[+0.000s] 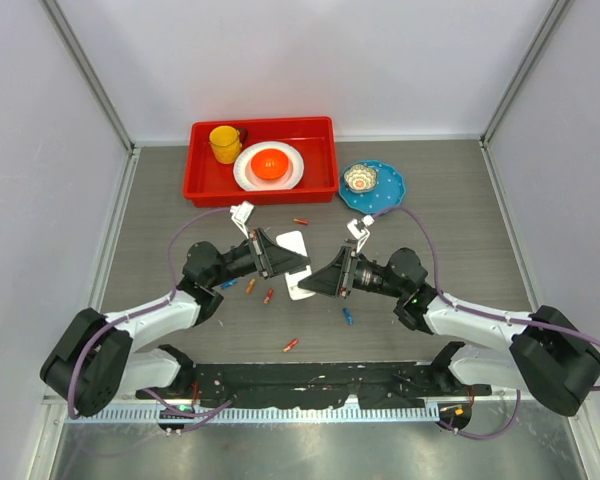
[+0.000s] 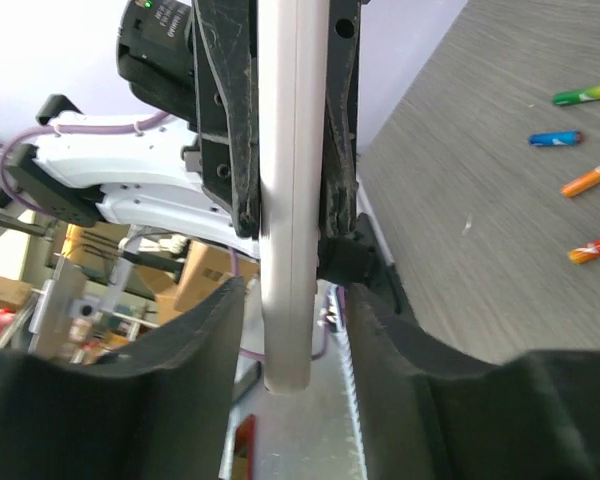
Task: Load the batteries into the remote control
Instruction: Adjust the remote control.
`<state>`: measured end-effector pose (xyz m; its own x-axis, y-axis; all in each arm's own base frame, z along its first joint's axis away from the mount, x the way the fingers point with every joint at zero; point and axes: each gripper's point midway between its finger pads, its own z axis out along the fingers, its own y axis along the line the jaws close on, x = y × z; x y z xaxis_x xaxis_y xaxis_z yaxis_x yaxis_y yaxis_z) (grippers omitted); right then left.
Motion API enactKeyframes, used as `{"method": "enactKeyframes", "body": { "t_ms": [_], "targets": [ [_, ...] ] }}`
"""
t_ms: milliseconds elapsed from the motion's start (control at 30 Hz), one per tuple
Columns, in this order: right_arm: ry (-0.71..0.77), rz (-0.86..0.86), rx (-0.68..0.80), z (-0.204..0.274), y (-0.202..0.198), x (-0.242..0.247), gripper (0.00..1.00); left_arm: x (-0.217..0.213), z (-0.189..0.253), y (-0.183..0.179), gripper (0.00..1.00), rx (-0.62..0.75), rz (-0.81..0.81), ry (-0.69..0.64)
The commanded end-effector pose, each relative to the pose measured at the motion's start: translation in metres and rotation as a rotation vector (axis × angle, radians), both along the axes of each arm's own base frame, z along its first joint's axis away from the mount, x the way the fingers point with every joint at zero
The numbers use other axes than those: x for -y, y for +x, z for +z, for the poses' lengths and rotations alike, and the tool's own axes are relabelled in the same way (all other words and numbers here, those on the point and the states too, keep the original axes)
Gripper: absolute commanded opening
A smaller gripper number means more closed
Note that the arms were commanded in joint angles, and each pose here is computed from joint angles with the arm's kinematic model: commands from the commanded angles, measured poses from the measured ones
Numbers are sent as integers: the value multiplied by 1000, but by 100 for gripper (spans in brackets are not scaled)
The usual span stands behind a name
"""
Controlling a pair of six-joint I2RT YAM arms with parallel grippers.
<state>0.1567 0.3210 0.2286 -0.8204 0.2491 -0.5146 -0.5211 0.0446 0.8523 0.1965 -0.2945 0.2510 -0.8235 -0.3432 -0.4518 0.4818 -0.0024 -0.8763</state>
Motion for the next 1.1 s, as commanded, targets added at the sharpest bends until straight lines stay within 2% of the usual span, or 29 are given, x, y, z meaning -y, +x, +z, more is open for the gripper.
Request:
{"method": "enactKeyframes", "body": {
  "t_ms": [0, 33, 100, 133, 200, 267, 300, 367, 467, 533, 633, 700, 733, 800, 867, 900, 1067],
  "targets": [
    [2, 4, 91, 18, -2, 3, 55, -5, 8, 7, 0, 38, 72, 9],
    [-33, 3, 77, 11, -2, 4, 57, -5, 9, 9, 0, 42, 85, 15],
    [-52, 0, 154, 22, -3, 8, 62, -7, 6, 15, 0, 40, 126, 44],
    [-110, 3, 132, 12, -5, 11, 63, -9, 10, 16, 0, 58, 139, 45],
    [-147, -9, 198, 25, -5, 16, 67, -11, 7, 23, 0, 56, 185, 75],
    [-295, -20, 215, 1, -3, 25, 69, -16, 6, 27, 0, 57, 224, 95],
    [-333, -96, 242, 7, 9, 31, 70, -19, 6, 33, 0, 72, 267, 107],
    [-484, -160, 225, -19, 17, 48, 72, -26, 2, 35, 0, 85, 315, 119],
    [-628, -307, 195, -41, 38, 72, 76, -42, -3, 41, 0, 95, 422, 87],
    [-742, -445, 142, -65, 57, 93, 81, -46, -8, 38, 0, 100, 433, 70],
    [-841, -568, 102, -86, 72, 113, 82, -40, -8, 30, 0, 116, 377, 61],
    [-869, -638, 78, -93, 78, 123, 84, -35, -10, 24, 0, 120, 330, 50],
    [-877, -663, 76, -94, 81, 127, 85, -35, 4, 20, 0, 168, 316, -1],
    [-903, -708, 83, -92, 87, 133, 90, -33, 6, 7, 4, 170, 259, -41],
    [-928, -737, 80, -93, 92, 138, 93, -34, 13, 2, 3, 183, 240, -80],
    [-932, -754, 74, -92, 94, 139, 94, -34, 11, 0, 0, 173, 237, -80],
    [-935, -771, 96, -87, 104, 136, 94, -30, -4, 0, 0, 66, 204, -12]
  ]
}}
